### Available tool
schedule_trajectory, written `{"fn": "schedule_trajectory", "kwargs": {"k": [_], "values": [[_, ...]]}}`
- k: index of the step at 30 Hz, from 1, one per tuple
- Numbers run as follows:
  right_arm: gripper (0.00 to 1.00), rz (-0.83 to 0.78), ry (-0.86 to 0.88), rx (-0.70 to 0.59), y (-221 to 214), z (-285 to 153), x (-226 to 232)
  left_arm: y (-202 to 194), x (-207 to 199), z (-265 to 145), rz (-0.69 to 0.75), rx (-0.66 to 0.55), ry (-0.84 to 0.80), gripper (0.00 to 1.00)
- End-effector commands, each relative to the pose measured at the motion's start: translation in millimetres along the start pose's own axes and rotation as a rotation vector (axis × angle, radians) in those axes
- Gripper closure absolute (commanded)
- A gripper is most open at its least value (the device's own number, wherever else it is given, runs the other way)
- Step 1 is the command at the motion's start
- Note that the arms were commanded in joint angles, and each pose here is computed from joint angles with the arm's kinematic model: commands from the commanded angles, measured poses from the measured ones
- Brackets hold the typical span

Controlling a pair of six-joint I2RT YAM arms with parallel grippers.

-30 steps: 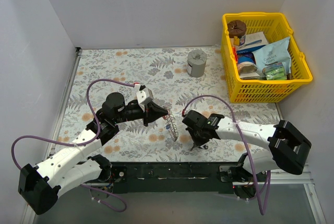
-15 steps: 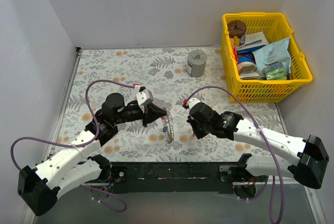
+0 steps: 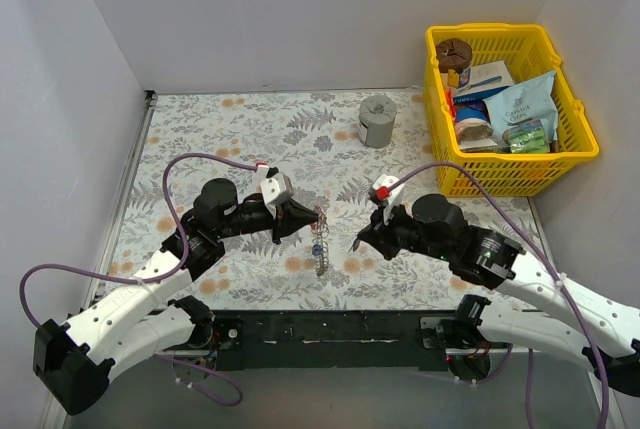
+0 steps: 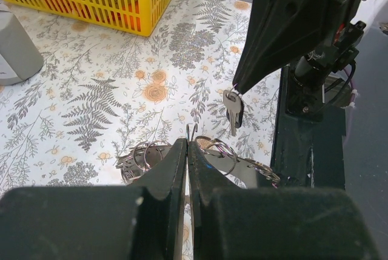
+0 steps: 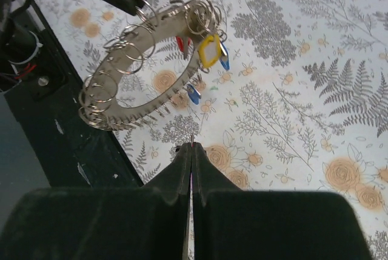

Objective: Put the keys on the keyring

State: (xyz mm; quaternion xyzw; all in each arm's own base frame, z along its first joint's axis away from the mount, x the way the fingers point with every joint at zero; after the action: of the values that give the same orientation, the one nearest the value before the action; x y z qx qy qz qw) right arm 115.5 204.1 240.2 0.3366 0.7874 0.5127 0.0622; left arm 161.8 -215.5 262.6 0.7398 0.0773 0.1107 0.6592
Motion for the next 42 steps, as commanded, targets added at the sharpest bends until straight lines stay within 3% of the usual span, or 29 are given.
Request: {"fn": "schedule_trajectory", "kwargs": {"k": [1, 7, 42], "values": [[0.99, -0.077, 0.139, -0.173, 21, -13, 15, 32, -4, -5, 0.088, -0.094, -0.031, 1.00], [0.99, -0.098, 0.189, -0.296, 31, -30, 21, 34, -7, -3, 0.087, -0.103, -0.070, 1.00], [0.99, -0.233, 0.344, -0.310, 77, 3, 48, 28, -11, 2, 0.046, -0.090, -0.124, 1.00]]}}
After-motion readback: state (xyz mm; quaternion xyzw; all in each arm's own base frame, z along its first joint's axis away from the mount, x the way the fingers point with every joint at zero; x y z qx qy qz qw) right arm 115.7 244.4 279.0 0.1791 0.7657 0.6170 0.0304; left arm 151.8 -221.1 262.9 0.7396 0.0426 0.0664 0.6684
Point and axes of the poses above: each gripper's point midway between its finger pads, its own z axis out along the fingers, its own x axis along the line the jaws close on, y = z × x, the point moved 6 cm from there along -z, back along the fingers, and after that the axes turned 7 degrees about z, right-handed, at the moved point
